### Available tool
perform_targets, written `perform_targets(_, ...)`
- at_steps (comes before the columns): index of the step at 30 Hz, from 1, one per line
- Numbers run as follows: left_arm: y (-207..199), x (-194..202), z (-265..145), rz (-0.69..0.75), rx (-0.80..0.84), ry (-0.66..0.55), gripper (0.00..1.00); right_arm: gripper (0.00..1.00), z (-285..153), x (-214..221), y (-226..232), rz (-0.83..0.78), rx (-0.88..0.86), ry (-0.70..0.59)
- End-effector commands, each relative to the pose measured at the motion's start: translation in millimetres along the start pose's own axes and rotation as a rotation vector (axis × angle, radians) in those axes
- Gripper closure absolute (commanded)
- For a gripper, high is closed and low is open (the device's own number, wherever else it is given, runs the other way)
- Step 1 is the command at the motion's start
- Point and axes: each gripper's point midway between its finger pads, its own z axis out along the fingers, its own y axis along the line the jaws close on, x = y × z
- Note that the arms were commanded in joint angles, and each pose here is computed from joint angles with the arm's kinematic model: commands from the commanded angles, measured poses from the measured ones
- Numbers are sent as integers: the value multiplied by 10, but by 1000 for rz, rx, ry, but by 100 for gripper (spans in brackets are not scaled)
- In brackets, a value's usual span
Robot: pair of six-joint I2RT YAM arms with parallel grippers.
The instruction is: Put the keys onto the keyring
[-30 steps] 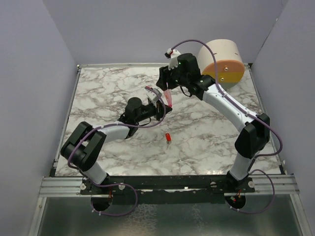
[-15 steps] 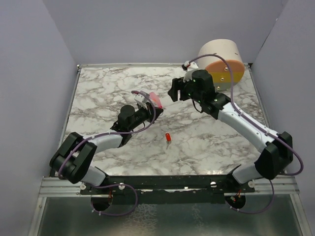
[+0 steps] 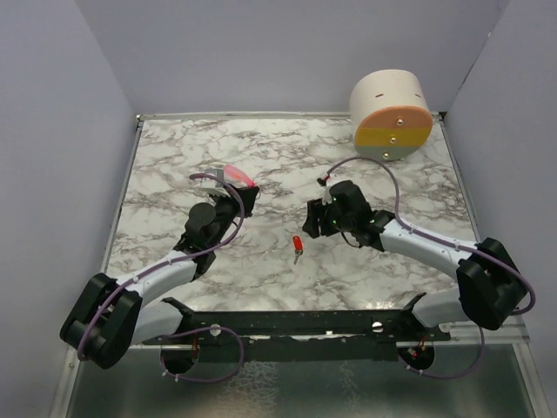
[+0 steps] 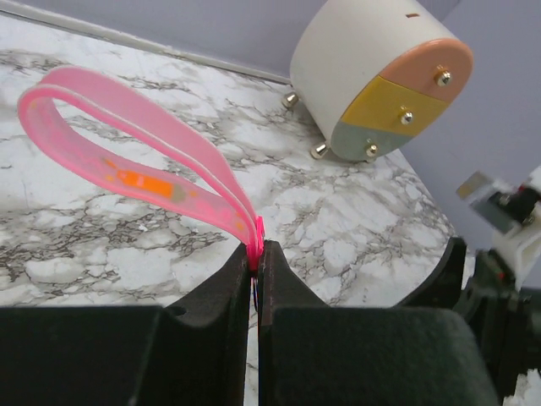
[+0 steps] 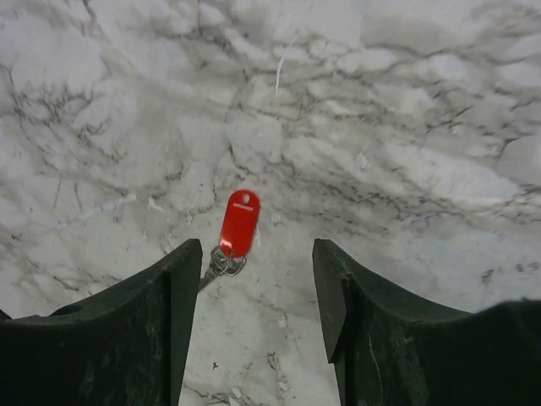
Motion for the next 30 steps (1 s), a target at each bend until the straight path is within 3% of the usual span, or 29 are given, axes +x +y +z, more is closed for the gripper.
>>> perform_targets(1, 73, -115, -51, -9, -51, -47, 100, 45, 128, 275, 210, 37, -85, 48)
perform_targets(11, 135, -154, -110, 7, -83, -64, 100, 53, 216, 708, 381, 129, -165, 123)
perform_targets(30, 176, -167, -159, 25, -100, -72, 100, 59, 366, 889, 418, 182, -143, 181)
